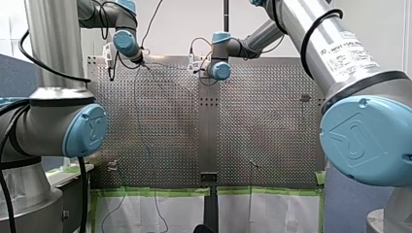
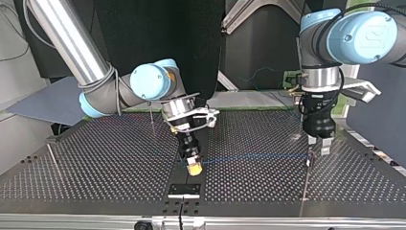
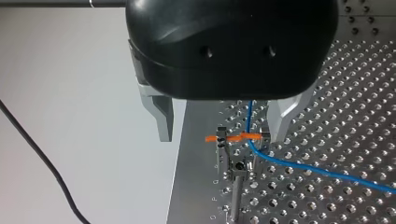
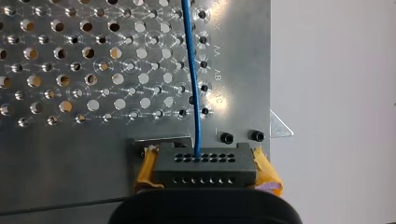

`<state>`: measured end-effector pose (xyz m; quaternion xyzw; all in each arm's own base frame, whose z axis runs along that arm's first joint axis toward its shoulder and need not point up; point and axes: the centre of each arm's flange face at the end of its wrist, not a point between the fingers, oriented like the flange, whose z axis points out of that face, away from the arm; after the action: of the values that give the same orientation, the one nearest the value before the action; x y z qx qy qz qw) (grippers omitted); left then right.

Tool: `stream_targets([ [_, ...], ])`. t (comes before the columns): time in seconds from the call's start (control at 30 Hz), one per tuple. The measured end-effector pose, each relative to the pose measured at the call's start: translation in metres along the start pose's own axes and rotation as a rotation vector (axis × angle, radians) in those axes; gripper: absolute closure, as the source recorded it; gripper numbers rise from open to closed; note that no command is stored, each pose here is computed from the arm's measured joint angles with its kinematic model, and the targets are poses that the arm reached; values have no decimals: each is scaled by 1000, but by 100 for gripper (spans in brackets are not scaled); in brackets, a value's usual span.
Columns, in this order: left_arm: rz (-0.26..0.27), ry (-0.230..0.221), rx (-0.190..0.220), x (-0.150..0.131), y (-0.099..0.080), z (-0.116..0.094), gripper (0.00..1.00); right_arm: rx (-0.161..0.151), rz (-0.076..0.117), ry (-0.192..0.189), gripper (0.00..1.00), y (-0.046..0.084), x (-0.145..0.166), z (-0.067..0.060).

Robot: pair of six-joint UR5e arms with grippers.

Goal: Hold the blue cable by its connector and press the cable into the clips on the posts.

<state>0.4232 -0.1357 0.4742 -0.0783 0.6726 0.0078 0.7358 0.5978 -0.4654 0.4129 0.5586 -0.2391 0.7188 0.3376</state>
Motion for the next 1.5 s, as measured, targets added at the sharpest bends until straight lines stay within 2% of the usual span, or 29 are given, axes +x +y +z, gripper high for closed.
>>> stream_targets([
  [0.4, 9, 20, 1, 10, 0, 3, 0, -1, -2, -1, 100, 1, 0, 0],
  [1.33, 11, 28, 1, 13, 1, 3, 0, 0, -2, 0, 100, 0, -1, 0],
  [1.5, 25, 32, 18, 11, -3, 1, 0, 0, -2, 0, 100, 0, -1, 0],
])
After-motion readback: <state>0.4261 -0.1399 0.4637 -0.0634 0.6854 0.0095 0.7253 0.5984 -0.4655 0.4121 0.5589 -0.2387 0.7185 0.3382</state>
